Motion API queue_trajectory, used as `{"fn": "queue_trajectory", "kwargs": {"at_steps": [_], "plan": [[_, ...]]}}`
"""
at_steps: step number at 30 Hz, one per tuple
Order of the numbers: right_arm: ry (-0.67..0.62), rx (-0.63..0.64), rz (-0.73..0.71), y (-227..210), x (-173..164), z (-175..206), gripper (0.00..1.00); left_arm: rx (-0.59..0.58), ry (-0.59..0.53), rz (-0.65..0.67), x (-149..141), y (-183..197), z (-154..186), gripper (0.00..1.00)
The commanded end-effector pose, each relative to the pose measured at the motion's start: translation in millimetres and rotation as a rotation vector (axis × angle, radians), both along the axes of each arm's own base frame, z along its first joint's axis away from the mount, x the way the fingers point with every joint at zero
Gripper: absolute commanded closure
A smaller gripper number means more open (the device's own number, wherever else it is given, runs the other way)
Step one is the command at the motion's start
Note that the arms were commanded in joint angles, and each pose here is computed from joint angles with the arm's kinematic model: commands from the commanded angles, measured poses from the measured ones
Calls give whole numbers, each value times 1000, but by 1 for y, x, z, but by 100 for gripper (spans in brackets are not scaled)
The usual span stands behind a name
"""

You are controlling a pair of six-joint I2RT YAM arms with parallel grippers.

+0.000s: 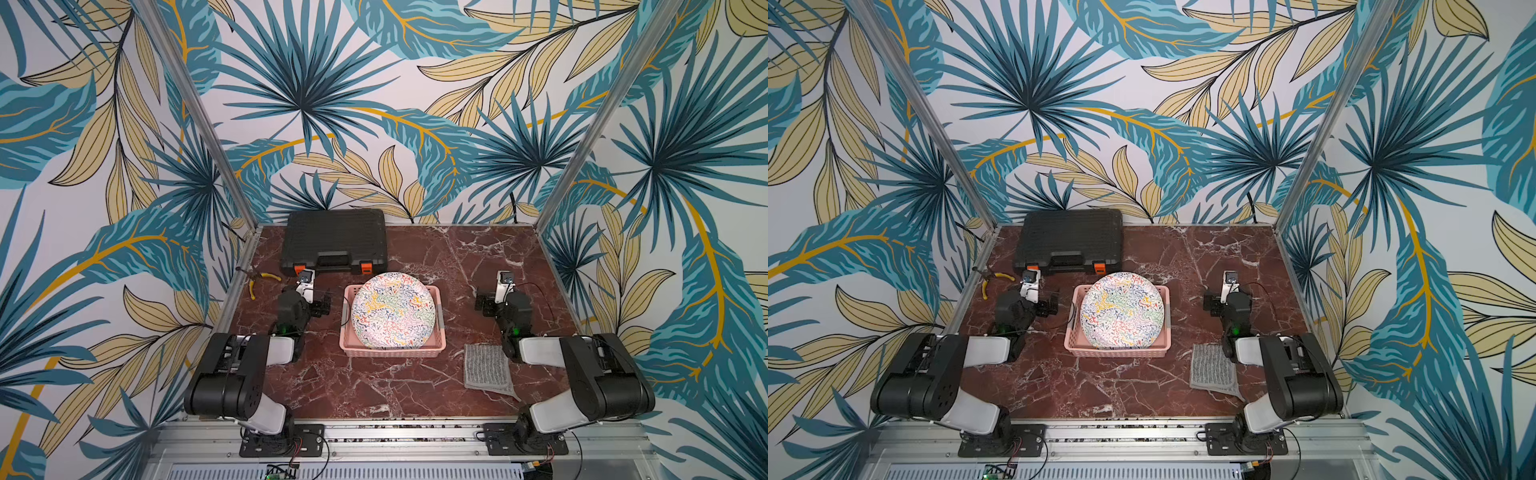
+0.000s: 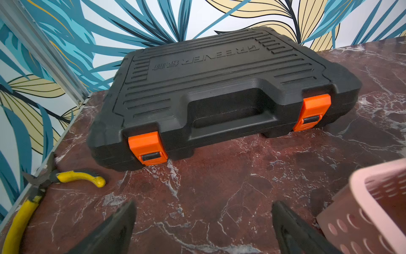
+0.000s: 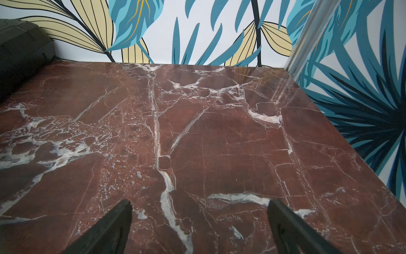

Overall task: Wipe the wet plate dry
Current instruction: Pick up the plate from the bin.

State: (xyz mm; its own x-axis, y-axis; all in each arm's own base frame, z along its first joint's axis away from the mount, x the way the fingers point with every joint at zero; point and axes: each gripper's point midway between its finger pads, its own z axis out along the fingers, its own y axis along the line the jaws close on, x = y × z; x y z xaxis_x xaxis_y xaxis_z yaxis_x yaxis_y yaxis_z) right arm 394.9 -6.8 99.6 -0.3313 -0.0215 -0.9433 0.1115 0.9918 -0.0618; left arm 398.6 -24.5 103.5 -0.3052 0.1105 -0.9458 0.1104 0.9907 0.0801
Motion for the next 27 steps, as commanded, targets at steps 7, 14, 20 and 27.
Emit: {"fn": "queue_trajectory", "kwargs": {"at_steps": [7,14,20,27], "plan": [[-34,-1,4,-1,4,10,1,-6,-36,10,3,2,11,0],[-33,-1,4,-1,4,10,1,-6,-37,9,4,2,11,0],[-35,2,5,0,4,10,1,-5,-34,9,3,1,11,0],[62,38,-115,-13,-9,44,0,43,136,-142,-1,-20,51,0]]}}
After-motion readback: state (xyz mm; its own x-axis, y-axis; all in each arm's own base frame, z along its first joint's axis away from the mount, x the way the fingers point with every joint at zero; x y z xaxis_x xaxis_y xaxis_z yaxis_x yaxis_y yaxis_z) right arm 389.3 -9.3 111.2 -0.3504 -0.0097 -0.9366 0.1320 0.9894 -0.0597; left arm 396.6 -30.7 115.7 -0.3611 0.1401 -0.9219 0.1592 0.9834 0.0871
